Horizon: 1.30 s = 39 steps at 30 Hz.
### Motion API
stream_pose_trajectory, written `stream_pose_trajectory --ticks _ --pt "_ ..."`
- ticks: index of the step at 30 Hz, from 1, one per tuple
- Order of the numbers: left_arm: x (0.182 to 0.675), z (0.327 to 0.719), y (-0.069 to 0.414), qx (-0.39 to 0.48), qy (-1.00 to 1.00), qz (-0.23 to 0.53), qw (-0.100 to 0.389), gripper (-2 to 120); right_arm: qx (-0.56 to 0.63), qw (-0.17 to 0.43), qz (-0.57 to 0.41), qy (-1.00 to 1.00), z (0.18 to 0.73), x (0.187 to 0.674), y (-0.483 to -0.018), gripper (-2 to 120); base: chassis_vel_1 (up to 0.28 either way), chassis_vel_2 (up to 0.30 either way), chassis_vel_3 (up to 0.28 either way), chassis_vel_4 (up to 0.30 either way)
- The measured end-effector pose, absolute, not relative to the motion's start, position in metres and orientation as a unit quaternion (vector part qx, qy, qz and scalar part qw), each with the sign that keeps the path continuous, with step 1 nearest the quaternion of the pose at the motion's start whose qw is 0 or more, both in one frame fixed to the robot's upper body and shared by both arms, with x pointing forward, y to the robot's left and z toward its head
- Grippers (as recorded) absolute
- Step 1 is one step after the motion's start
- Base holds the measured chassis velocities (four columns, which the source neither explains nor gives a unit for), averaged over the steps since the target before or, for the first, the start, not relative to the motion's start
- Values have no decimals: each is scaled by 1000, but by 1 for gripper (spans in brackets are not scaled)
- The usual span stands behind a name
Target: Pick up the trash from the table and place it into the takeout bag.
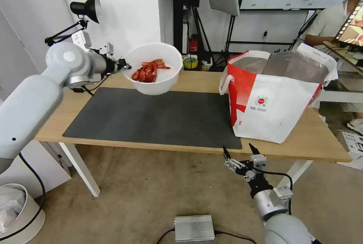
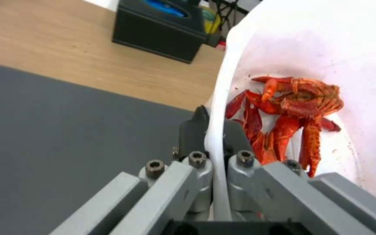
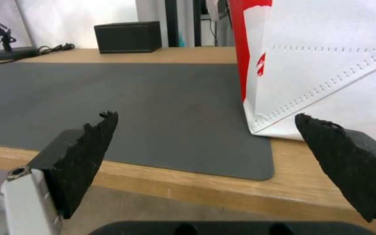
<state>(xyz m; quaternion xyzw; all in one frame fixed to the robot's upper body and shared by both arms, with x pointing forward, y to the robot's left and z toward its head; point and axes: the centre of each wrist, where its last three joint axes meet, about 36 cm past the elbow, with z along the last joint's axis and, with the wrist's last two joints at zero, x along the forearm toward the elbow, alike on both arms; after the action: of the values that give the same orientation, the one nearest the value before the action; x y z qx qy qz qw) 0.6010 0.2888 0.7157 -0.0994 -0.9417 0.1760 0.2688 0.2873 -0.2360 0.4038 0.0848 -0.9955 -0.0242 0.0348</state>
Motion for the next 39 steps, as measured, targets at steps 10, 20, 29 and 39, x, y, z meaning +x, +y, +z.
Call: stream_pose_trajectory --ticks 10,20,29,39 --pt "610 737 250 -131 -941 176 260 0 85 35 -24 -995 404 287 -236 100 0 0 0 0" --pt "630 774 181 -170 -935 193 246 0 85 35 -24 -995 404 287 -236 100 0 0 0 0" --pt "647 796 132 -190 -930 197 246 0 85 35 -24 -995 404 287 -236 100 0 0 0 0" --pt "652 802 70 -210 -925 195 249 0 85 35 -24 -995 404 287 -236 100 0 0 0 0"
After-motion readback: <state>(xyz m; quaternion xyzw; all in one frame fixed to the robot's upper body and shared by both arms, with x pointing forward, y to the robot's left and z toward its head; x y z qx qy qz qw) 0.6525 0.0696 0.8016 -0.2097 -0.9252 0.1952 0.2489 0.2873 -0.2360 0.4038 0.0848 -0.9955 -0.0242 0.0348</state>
